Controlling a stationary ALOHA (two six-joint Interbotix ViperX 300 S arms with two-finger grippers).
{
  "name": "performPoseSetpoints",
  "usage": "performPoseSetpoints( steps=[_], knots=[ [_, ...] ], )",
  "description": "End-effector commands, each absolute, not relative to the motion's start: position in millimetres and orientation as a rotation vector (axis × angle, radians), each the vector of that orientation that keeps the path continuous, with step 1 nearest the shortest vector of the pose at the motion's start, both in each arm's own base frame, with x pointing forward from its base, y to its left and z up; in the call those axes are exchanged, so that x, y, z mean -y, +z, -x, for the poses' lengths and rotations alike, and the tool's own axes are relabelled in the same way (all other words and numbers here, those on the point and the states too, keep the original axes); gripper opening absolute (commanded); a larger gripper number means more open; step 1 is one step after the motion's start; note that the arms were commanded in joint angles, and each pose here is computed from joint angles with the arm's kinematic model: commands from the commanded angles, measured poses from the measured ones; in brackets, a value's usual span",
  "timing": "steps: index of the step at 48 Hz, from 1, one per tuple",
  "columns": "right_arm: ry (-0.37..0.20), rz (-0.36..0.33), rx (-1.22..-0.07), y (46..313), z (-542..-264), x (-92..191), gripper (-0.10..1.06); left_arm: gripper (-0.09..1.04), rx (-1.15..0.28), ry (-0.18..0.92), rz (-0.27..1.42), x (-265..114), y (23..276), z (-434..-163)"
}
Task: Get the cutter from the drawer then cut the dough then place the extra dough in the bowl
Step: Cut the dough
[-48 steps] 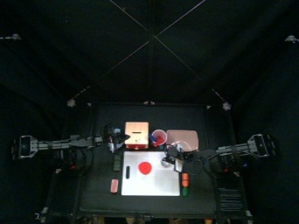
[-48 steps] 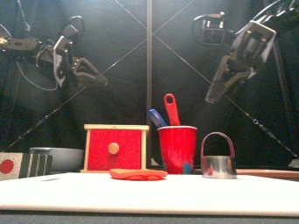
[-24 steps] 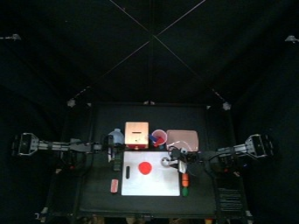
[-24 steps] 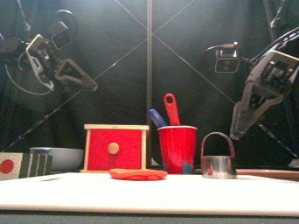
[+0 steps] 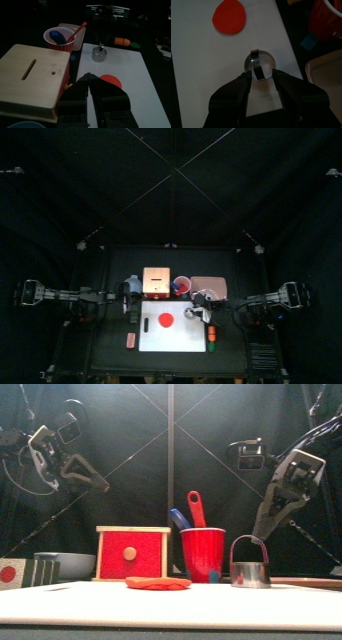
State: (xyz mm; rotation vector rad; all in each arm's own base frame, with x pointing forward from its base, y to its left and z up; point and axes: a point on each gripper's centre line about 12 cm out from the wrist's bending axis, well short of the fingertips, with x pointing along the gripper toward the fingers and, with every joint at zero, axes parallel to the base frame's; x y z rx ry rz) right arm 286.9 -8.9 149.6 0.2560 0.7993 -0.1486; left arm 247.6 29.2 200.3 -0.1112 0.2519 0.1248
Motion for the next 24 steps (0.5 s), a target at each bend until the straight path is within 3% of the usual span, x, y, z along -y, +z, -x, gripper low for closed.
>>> performPoseSetpoints(
  steps=[1, 13, 24],
  knots=[
    [-0.142, -0.250, -0.775, 156.0, -295.4, 9.0, 0.76, 0.44, -0.235, 0.121, 0.111, -28.7, 204.4, -249.9],
    [-0.138, -0.234, -0.777, 156.8, -298.7, 9.3, 0.74, 0.44, -0.239, 0.127, 0.119, -29.0, 202.7, -248.4],
    [-0.137, -0.234, -0.777, 157.1, -299.0, 8.9, 0.62, 0.44, -0.244, 0.131, 0.126, -29.3, 200.7, -247.5]
  ],
)
